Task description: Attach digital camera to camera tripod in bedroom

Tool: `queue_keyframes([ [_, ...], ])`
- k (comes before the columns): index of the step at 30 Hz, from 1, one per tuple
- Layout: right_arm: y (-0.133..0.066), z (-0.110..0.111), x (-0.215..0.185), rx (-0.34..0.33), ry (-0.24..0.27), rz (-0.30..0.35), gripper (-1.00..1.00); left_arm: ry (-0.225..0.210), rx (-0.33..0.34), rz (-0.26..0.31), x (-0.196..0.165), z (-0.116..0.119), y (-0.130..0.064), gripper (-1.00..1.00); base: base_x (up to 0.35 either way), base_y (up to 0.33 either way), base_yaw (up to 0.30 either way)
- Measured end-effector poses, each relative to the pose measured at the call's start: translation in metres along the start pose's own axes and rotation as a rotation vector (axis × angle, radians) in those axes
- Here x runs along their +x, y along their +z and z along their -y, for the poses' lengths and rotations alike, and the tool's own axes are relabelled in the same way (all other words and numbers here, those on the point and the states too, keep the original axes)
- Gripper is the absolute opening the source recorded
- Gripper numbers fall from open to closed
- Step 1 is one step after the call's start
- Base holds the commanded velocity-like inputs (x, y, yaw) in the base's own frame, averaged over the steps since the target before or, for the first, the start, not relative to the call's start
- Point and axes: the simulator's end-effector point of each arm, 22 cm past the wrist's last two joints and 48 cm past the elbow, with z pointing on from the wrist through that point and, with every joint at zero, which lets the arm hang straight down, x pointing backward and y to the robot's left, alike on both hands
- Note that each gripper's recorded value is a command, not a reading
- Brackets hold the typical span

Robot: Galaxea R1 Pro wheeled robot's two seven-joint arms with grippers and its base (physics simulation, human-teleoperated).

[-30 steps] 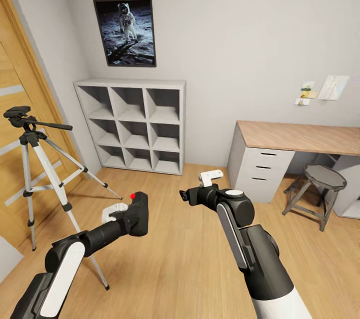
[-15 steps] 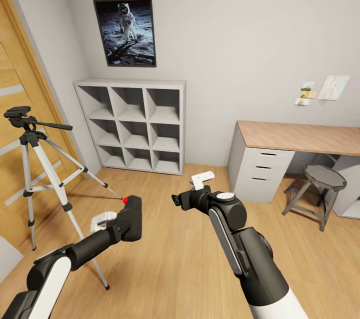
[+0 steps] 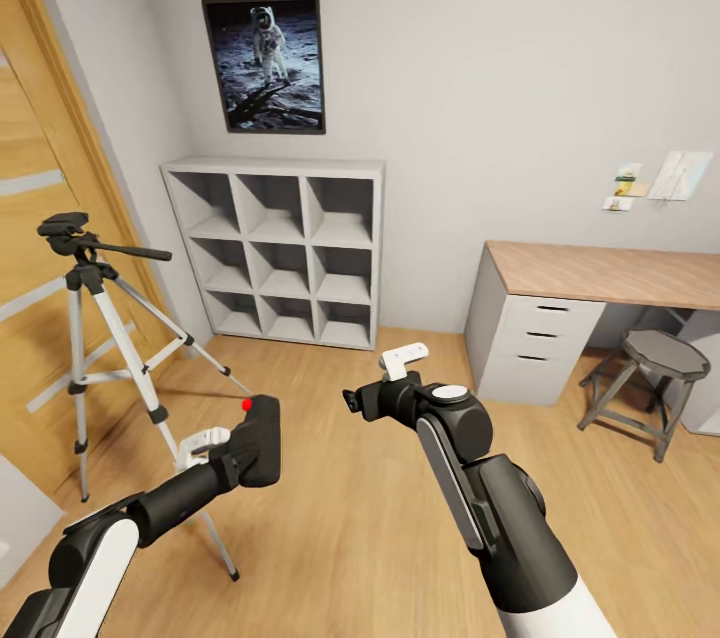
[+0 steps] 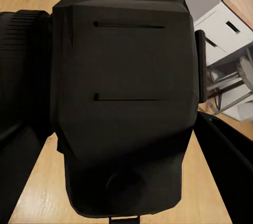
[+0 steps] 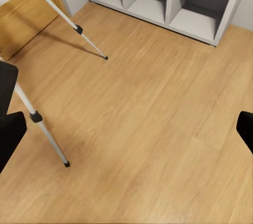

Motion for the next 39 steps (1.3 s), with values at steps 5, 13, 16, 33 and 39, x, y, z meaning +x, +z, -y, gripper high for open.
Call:
queue_keyframes([
  [5,0.000,0.000,0.000,0.001,-0.001,0.000,1.00,-0.001,0.000,0.001,0.000,-0.001,-0.001,-1.00,0.000,0.331,0.000],
  [13,0.000,0.000,0.000,-0.001,0.000,0.000,1.00,-0.002,0.008,0.012,-0.004,-0.013,-0.017,-1.00,0.000,0.340,0.000],
  [16,0.000,0.000,0.000,-0.002,0.000,0.000,1.00,-0.007,0.024,0.022,-0.007,-0.014,-0.022,-1.00,0.000,0.343,0.000],
  [33,0.002,-0.008,0.003,-0.009,-0.021,-0.008,1.00,-0.010,0.247,0.130,-0.123,0.012,-0.065,-1.00,0.000,0.262,0.000],
  [39,0.003,-0.012,0.004,-0.013,-0.031,-0.012,1.00,0.007,0.326,0.187,-0.181,0.039,-0.080,-1.00,0.000,0.028,0.000],
])
